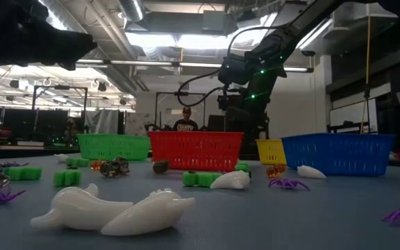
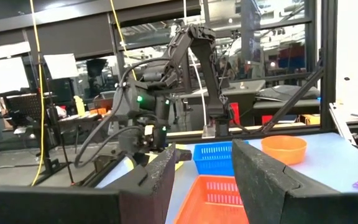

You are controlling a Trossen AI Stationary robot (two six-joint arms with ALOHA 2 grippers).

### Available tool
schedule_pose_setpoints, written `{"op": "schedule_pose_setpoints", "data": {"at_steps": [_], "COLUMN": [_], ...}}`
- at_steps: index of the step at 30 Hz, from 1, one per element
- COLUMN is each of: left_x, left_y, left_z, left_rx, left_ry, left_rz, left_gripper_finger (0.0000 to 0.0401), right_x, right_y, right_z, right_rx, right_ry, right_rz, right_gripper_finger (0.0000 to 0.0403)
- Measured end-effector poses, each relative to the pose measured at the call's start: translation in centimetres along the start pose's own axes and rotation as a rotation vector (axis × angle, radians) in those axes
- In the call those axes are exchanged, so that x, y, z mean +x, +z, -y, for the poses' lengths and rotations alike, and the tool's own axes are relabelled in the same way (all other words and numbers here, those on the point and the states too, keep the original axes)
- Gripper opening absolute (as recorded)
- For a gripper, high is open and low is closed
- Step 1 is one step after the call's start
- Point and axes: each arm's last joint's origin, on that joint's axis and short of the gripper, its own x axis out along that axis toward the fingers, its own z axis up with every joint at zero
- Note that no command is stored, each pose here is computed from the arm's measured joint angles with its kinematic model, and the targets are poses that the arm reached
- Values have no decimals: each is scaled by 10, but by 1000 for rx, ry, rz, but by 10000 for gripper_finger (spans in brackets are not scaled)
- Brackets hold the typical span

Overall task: Sort Halloween decoration
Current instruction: Put the white ghost toy into the yellow bin

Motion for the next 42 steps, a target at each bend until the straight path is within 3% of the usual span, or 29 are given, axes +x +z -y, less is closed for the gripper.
{"op": "schedule_pose_setpoints", "data": {"at_steps": [18,29,42], "left_x": [0,0,0], "left_y": [-2,-2,-1], "left_z": [0,0,-1], "left_rx": [-2,-2,-2], "left_ry": [17,18,23], "left_rz": [-18,-17,-17], "left_gripper_finger": [143,143,143], "right_x": [0,27,31], "right_y": [0,-5,-6], "right_z": [1,0,1], "right_rx": [-31,-52,-52], "right_ry": [-16,-9,-20], "right_rz": [1,-50,-59], "right_gripper_finger": [237,237,237]}}
